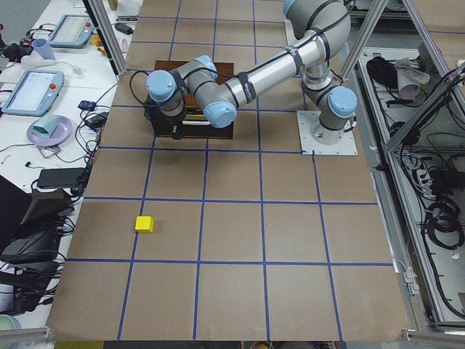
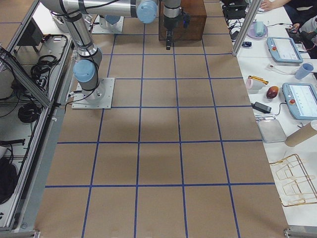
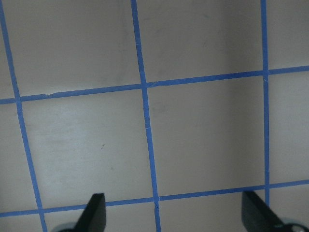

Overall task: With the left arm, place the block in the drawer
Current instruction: 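Lower the left gripper and hook the white drawer handle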

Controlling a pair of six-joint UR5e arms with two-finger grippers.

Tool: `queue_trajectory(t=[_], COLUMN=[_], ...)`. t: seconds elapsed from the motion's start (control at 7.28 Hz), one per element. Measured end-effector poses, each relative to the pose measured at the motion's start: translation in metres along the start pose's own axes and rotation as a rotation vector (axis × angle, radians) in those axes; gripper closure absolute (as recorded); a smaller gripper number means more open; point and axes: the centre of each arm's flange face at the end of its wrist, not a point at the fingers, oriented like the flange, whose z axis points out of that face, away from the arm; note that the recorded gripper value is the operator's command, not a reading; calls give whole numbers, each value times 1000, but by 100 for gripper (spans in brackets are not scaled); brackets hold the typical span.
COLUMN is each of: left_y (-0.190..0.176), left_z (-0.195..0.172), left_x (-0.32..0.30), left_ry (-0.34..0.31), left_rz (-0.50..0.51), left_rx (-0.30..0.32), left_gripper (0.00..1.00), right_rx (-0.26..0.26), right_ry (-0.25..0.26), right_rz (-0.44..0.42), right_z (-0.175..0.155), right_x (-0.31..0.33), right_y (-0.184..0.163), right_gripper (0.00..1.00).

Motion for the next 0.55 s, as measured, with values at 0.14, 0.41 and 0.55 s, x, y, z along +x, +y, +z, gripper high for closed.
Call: queue_trajectory(t=[0.14,0.41,0.55], left_y=[2,4,4], left_z=[13,31,36], left_x=[-3,-6,-8], left_ry=[13,30,35], left_rz=[0,-3,-5], left_rx=[-7,-19,-25], left_gripper=[0,0,0], right_rx=[0,0,0], right_ry=[0,0,0], right_rz=[0,1,1], right_z=[0,0,0], right_x=[0,0,0], right_y=[0,0,0], right_gripper=[0,0,0])
